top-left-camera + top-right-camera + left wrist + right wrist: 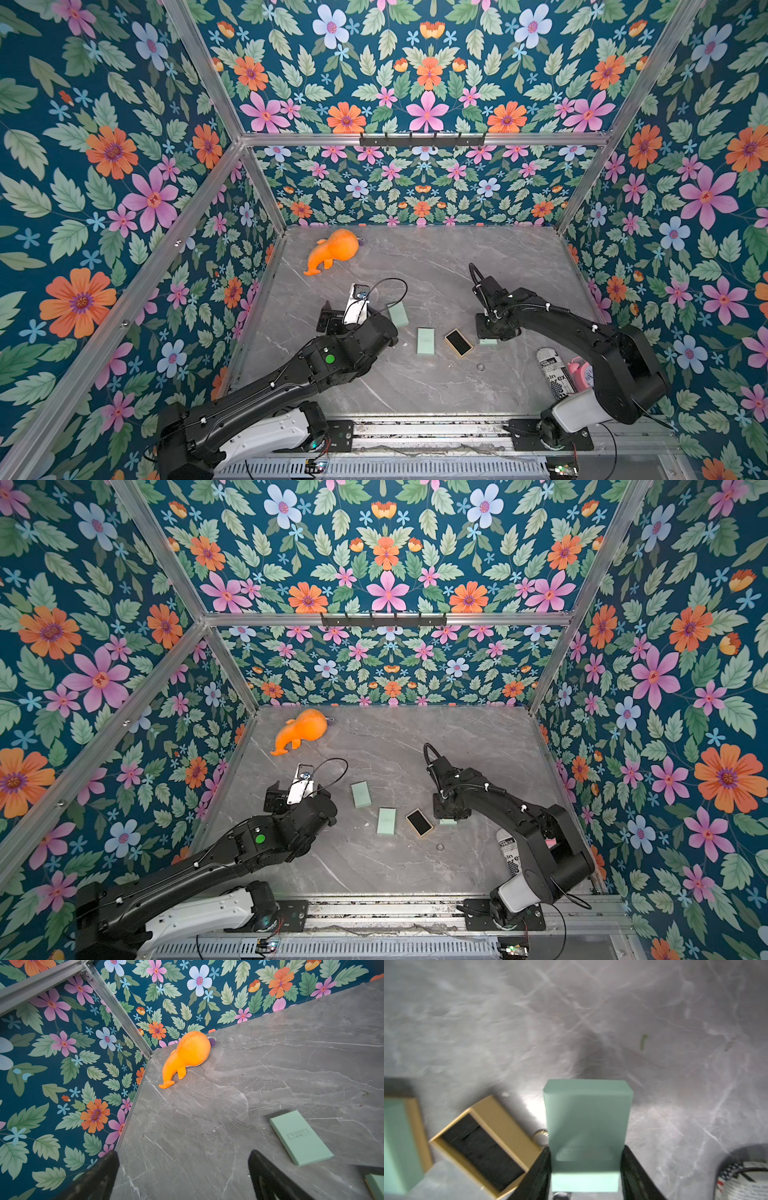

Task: Take the rings out of the lift-off lid box
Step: Close the lid on the jewelry box.

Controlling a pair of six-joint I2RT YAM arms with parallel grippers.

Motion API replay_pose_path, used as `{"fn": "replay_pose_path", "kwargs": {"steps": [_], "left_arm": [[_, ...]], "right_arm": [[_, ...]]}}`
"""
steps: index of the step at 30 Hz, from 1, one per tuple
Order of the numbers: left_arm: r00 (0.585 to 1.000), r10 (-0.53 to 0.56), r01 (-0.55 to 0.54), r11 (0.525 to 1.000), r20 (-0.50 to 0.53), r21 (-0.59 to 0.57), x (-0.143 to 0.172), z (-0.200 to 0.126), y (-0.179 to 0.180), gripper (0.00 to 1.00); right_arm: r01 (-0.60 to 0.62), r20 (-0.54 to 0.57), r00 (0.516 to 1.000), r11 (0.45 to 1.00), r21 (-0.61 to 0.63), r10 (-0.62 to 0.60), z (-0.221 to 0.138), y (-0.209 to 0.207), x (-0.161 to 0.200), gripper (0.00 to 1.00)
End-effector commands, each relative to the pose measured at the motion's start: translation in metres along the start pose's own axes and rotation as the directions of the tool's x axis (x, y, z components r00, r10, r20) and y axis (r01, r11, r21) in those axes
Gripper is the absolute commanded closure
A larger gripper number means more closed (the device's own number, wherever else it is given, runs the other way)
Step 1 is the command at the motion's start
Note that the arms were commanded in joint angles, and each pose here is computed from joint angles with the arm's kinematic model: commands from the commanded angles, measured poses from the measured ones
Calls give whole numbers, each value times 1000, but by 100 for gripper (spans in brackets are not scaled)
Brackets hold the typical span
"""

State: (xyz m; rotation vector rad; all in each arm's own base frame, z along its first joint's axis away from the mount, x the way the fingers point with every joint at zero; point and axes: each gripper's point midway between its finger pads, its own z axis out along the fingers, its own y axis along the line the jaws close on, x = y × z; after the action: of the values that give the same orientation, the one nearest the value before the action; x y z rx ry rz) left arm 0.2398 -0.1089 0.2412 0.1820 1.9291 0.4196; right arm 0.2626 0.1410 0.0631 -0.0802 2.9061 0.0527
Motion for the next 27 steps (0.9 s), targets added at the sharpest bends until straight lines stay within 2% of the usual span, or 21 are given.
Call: {"fn": "replay_pose_path", "kwargs": {"steps": [1, 10, 15, 19, 26, 27], "left_arm": [[1000, -9, 9, 1000, 7, -29, -1, 0, 6, 0], [1000, -14, 14, 999, 9, -36, -1, 0, 8, 0], [1000, -20, 21, 999, 12, -44, -2, -1, 10, 0], [1000, -27, 28, 999, 14, -43, -2, -1, 11, 0], [999, -29, 29, 998, 15, -47, -2, -1, 12, 0], [999, -29, 30, 998, 15, -47, -2, -1, 12, 0]], "right_arm": [[79, -18, 997, 997, -22, -80, -8, 12, 7, 60], [216, -51, 973, 967, -138, -224, -17, 44, 18, 60], [305, -111, 940, 941, -144, -322, -11, 55, 27, 59], [334, -148, 923, 931, -148, -355, -4, 59, 30, 58], [375, -137, 909, 916, -144, -394, 0, 60, 25, 57], [379, -167, 901, 914, -143, -400, 10, 60, 29, 57]]}}
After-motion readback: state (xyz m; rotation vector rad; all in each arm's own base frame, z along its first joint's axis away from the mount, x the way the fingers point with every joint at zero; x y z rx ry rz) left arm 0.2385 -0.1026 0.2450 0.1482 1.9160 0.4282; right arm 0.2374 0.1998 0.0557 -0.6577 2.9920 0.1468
